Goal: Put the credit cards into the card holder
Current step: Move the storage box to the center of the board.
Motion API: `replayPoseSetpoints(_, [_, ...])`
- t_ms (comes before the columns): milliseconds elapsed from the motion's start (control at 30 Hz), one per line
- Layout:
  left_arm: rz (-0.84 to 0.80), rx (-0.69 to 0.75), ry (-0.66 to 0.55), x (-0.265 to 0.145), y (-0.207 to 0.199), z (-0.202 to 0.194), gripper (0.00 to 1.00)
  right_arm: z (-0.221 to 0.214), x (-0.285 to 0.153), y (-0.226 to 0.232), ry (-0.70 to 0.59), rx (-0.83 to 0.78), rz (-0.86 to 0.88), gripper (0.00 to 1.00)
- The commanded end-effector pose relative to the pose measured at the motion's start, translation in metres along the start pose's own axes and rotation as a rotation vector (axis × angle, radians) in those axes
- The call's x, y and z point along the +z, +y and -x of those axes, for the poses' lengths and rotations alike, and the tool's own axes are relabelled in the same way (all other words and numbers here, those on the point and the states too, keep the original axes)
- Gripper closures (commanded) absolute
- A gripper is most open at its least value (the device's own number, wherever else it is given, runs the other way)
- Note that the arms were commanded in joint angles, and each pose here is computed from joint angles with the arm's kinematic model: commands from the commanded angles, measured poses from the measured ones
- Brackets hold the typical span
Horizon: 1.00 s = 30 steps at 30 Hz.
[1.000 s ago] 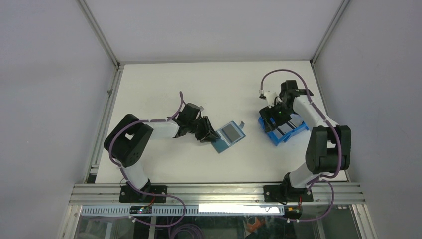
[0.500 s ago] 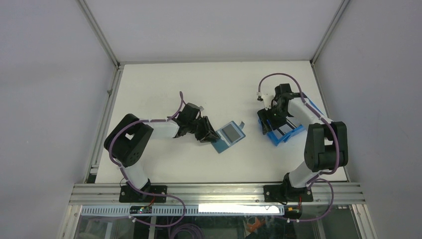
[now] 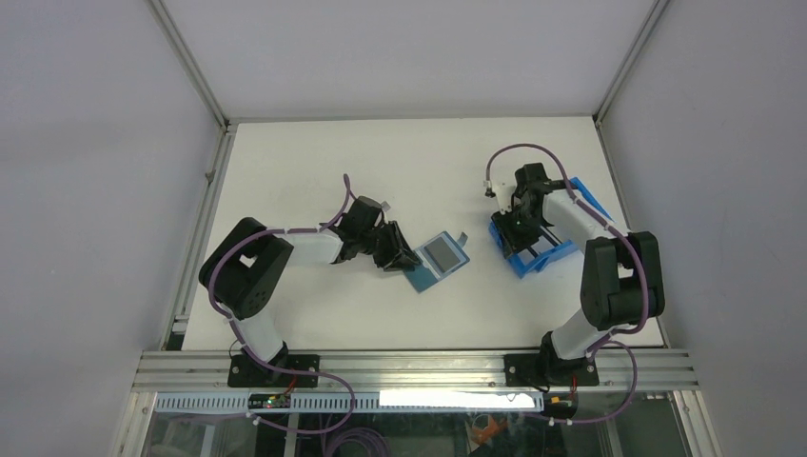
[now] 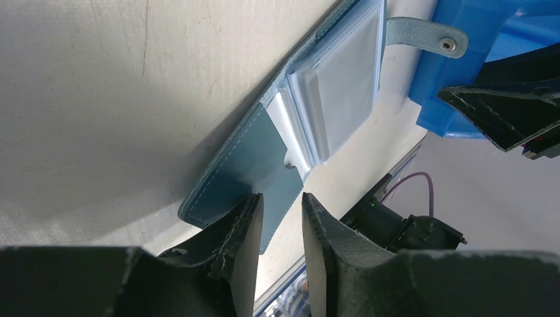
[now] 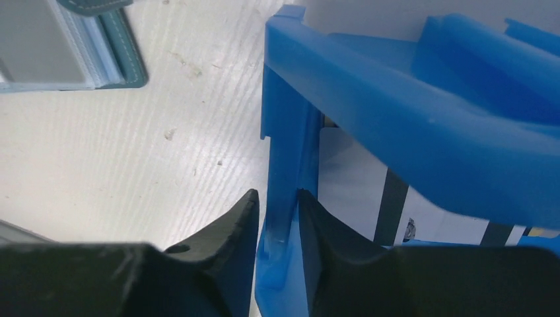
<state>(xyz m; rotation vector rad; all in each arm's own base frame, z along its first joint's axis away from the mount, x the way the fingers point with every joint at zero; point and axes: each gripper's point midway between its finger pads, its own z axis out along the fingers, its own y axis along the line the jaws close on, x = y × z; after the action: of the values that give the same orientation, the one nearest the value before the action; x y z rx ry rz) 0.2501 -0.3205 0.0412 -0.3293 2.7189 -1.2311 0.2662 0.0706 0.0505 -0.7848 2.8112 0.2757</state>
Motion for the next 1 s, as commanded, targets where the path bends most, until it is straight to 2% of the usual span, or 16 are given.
replayPoseSetpoints(0, [-0.063, 0.015, -0.017, -0.004, -0.018, 0.006, 0.7, 0.02, -0.014, 0.011, -0.066, 0.007, 0.044, 0.7])
replayPoseSetpoints(100, [-0.062, 0.012, -0.016, -0.005, -0.017, 0.006, 0.7, 0.028, -0.024, 0.017, -0.101, 0.014, 0.066, 0.77])
replayPoseSetpoints(200, [-0.062, 0.011, -0.017, -0.005, -0.017, 0.006, 0.7, 0.033, -0.032, 0.023, -0.124, 0.012, 0.094, 0.77])
replayPoseSetpoints(367, [-0.064, 0.011, -0.018, -0.006, -0.018, 0.005, 0.71, 0.035, -0.041, 0.031, -0.153, 0.014, 0.14, 0.57])
replayPoseSetpoints(533, [-0.066, 0.012, -0.02, -0.007, -0.018, 0.005, 0.71, 0.033, -0.044, 0.028, -0.165, 0.042, 0.161, 0.52])
replayPoseSetpoints(733, [-0.063, 0.013, -0.024, -0.008, -0.016, 0.004, 0.71, 0.036, -0.048, -0.024, -0.216, 0.163, -0.001, 0.54])
replayPoseSetpoints(967, [-0.078, 0.029, -0.027, -0.013, -0.021, 0.003, 0.7, 0.037, -0.025, -0.058, -0.147, 0.214, -0.043, 0.51])
